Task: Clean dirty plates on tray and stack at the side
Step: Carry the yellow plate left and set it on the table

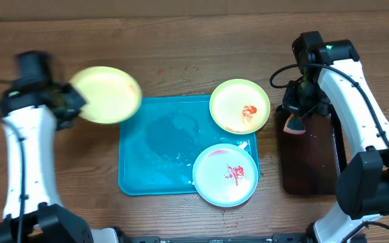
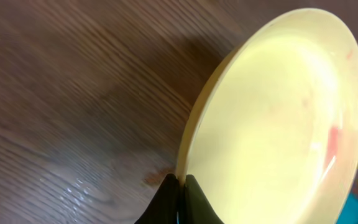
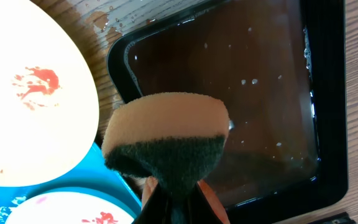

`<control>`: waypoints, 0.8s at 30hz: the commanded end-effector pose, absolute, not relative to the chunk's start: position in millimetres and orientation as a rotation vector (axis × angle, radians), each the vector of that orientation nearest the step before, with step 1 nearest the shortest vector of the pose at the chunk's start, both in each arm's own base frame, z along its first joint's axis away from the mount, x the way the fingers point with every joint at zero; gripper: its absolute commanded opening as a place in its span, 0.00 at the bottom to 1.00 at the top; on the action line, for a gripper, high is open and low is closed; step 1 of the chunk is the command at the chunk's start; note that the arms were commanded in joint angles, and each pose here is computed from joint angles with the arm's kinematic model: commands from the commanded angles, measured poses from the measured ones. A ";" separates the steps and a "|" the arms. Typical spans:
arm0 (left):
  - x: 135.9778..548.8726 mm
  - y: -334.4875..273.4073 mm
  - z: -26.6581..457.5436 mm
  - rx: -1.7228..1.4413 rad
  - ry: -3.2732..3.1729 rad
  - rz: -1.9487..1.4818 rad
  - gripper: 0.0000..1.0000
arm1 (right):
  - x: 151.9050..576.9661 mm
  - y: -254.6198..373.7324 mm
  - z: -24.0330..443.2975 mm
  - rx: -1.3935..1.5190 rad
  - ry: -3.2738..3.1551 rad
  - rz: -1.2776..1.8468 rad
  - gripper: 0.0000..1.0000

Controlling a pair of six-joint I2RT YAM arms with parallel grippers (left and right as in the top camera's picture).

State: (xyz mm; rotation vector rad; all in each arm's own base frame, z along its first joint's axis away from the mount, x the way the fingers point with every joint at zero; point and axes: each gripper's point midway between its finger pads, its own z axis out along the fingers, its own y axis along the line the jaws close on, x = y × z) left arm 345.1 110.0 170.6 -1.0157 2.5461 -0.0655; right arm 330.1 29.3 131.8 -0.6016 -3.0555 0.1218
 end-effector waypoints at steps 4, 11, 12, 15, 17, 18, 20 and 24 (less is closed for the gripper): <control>310.0 177.9 138.8 -1.240 2.453 -0.157 0.04 | 328.7 29.5 133.4 -0.596 -3.056 0.111 0.04; 293.3 196.3 56.0 -1.390 2.534 -0.160 0.04 | 324.6 30.0 133.5 -0.591 -3.039 0.109 0.04; 293.7 196.7 48.6 -1.399 2.546 -0.163 0.04 | 323.8 30.0 133.6 -0.582 -3.037 0.110 0.04; 295.6 197.8 29.6 -1.416 2.573 -0.173 0.05 | 320.9 29.6 133.8 -0.548 -3.031 0.114 0.04; 296.1 198.2 24.9 -1.414 2.581 -0.175 0.05 | 319.6 29.4 133.9 -0.546 -3.026 0.117 0.04; 296.4 198.5 23.7 -1.409 2.584 -0.174 0.05 | 319.4 29.4 133.9 -0.546 -3.026 0.117 0.04; 297.3 199.2 24.4 -1.387 2.590 -0.171 0.16 | 319.8 29.4 133.9 -0.547 -3.027 0.116 0.04; 298.6 200.2 31.0 -1.377 2.575 -0.165 0.41 | 320.6 29.5 133.8 -0.547 -3.030 0.115 0.04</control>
